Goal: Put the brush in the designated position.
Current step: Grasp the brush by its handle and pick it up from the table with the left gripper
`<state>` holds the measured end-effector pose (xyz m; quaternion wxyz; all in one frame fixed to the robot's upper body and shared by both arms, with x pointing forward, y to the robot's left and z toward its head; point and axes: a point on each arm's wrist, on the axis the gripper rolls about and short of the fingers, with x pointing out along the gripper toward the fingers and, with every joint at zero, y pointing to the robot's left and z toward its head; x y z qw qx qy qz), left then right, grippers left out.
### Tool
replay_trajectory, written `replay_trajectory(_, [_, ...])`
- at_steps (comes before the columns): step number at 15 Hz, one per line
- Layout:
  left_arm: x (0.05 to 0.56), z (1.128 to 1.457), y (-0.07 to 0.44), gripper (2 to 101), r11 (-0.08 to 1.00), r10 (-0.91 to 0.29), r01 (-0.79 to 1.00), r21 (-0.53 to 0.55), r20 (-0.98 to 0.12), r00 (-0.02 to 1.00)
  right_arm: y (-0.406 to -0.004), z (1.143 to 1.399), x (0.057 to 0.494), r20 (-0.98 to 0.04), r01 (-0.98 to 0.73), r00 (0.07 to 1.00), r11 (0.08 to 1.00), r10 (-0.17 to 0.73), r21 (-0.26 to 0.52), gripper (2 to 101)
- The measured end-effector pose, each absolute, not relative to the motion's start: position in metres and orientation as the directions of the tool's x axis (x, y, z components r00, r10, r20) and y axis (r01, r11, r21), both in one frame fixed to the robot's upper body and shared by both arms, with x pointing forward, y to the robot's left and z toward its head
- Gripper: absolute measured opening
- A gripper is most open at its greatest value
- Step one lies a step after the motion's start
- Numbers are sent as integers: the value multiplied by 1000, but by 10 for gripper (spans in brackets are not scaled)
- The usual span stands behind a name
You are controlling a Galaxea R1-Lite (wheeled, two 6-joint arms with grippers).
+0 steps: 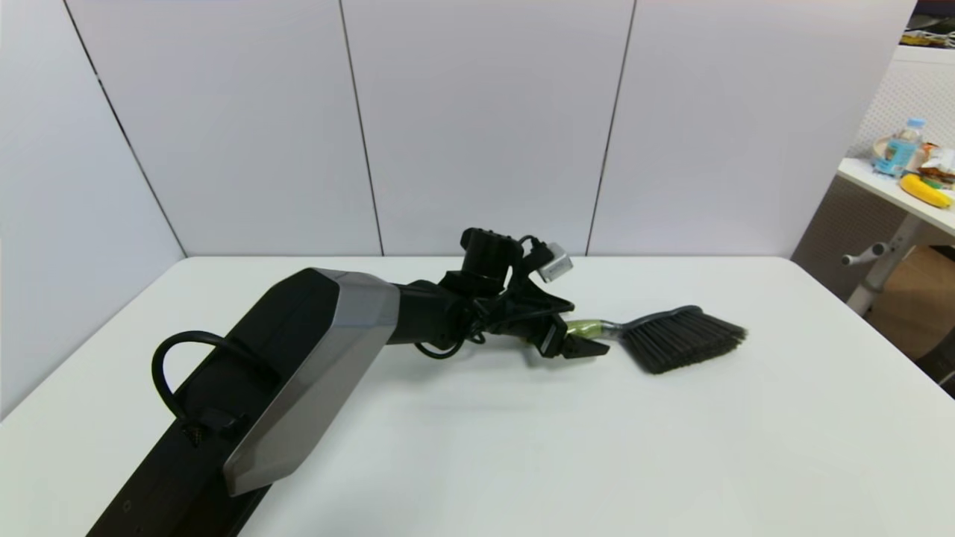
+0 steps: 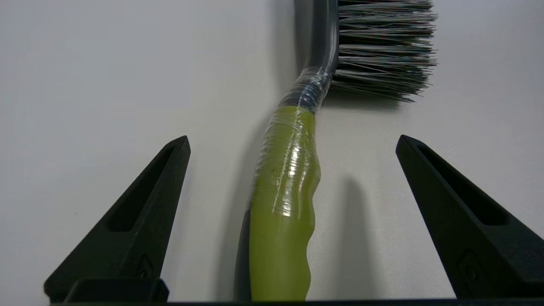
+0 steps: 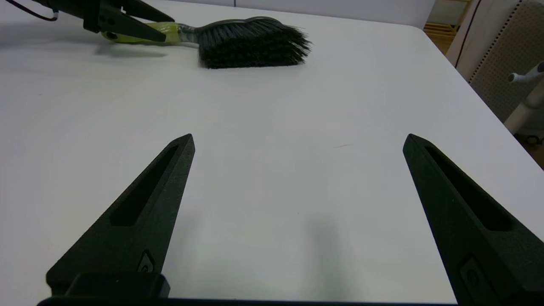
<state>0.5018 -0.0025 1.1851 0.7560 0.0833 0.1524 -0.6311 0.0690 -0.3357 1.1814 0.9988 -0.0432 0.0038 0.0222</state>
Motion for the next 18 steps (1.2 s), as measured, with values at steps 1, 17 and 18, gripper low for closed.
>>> replay_trajectory(1, [502,1185,-2,979,189,-929,980,-68,-337,156,-336,1181,69,-9,-45,999,995,44,-86,971])
replay_trajectory(17, [501,1170,-1,979,164,-912,986,-37,-388,137,-336,1181,69,-9,-44,999,995,43,-86,971])
replay_trajectory(18, [501,1170,-2,979,162,-912,986,-38,-388,135,-336,1181,69,-10,-45,999,995,44,-86,971])
